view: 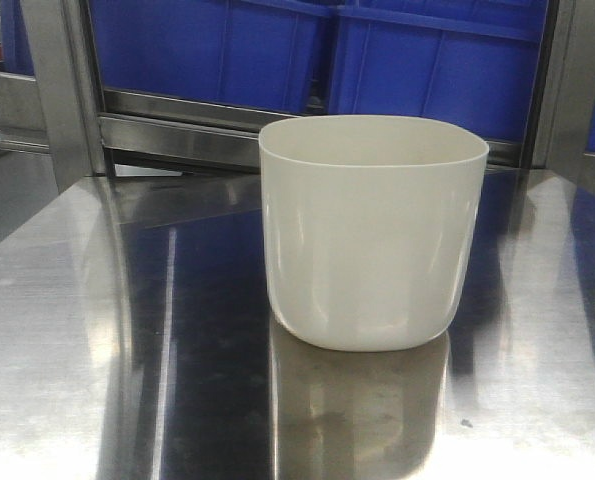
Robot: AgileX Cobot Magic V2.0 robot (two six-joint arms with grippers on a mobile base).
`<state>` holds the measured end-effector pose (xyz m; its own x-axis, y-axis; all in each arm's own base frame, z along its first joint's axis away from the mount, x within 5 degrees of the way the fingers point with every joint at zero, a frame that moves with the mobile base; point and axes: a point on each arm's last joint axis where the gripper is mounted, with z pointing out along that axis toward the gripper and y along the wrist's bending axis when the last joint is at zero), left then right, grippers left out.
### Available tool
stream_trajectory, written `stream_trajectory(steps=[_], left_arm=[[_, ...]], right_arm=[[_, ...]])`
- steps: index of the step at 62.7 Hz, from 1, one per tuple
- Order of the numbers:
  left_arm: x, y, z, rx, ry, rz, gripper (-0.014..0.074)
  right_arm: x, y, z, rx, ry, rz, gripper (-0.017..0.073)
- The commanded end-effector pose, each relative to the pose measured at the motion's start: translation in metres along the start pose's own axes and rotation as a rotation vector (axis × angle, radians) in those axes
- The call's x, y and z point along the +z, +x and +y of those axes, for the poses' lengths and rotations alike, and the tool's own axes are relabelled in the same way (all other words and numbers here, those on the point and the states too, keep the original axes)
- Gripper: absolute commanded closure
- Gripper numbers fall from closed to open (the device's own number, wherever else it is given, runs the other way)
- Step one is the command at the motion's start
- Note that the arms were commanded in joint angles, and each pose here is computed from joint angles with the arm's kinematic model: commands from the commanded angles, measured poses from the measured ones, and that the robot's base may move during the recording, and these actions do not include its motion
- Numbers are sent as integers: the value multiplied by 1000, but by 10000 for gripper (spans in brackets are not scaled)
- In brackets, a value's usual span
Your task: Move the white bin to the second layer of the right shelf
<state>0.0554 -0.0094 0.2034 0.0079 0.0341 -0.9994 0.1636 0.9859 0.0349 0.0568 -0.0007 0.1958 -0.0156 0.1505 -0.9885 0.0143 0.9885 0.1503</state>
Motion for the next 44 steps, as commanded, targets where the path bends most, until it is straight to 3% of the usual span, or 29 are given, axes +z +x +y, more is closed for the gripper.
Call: stream_trajectory(steps=[1,44], left_arm=[[0,4,0,-9,-5,-62,509],[0,4,0,-9,-5,-62,509]], right_arm=[[-3,-14,2,-2,-19,-120,503],[-3,-14,2,-2,-19,-120,503]])
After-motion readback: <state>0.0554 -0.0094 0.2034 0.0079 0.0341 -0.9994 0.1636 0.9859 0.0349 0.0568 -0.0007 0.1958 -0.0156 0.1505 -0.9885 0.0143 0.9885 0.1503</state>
